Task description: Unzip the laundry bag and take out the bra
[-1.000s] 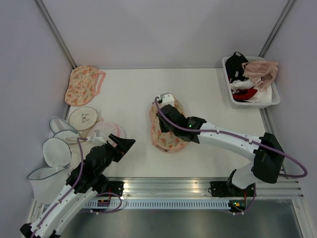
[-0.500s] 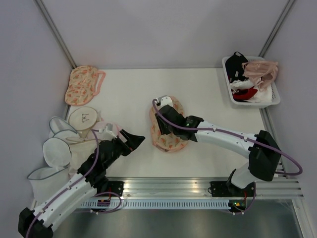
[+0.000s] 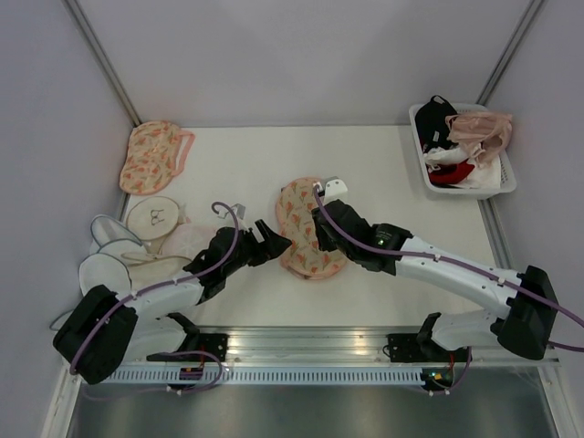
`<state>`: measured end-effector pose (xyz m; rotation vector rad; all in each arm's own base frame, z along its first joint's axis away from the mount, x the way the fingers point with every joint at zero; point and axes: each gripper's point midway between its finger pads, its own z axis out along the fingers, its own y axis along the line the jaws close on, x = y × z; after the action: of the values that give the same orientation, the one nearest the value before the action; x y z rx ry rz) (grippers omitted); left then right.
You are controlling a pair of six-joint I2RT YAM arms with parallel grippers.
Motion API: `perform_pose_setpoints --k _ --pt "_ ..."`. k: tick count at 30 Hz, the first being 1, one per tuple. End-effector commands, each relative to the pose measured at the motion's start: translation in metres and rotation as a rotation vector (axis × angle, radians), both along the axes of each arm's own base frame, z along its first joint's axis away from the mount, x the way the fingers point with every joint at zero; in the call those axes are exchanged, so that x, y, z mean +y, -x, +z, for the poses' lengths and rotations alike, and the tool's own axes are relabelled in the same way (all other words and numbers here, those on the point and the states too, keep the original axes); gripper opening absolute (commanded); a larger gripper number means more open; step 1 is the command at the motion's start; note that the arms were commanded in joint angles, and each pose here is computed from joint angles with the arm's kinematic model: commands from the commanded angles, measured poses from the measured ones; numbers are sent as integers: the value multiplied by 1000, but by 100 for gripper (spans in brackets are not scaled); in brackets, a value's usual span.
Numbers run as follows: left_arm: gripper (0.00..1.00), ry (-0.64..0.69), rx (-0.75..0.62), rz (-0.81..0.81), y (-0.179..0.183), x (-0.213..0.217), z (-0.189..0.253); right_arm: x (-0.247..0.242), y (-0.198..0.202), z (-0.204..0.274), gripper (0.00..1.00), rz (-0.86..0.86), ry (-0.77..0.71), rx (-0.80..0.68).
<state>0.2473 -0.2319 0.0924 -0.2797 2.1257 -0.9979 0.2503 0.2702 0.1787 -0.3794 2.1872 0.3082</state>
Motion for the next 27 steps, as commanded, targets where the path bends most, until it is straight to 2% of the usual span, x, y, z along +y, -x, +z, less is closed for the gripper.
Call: perform_pose_setpoints --k 1,8,14,15,17,18,19,20,23,27 --pt "90 -6 -89 -22 -22 -12 19 -15 2 8 36 -46 -7 -23" --pt "86 -60 -30 -22 -33 -18 -5 -26 5 12 31 -62 -12 -36" --pt "74 -53 -19 -55 -37 -29 -10 -35 9 11 20 -79 -11 -41" --pt "65 -36 -33 -62 -39 -33 -6 -37 9 11 18 -84 -10 -44" --pt "55 -23 -30 -80 -38 -36 -6 -40 10 10 16 -90 -9 -43" --pt "44 -12 -35 -81 -40 -38 -2 -41 10 11 15 -92 -7 -47" --pt "37 -10 -33 -86 -39 -40 -2 -43 10 11 14 -96 -5 -46" --pt "25 -5 -34 -93 -39 -41 0 -44 10 11 11 -100 -7 -46" --pt "2 2 -31 -106 -39 -44 3 -48 11 12 10 -110 -8 -48" --pt "2 49 -55 -155 -37 -55 19 -57 11 16 9 -144 -17 -62"
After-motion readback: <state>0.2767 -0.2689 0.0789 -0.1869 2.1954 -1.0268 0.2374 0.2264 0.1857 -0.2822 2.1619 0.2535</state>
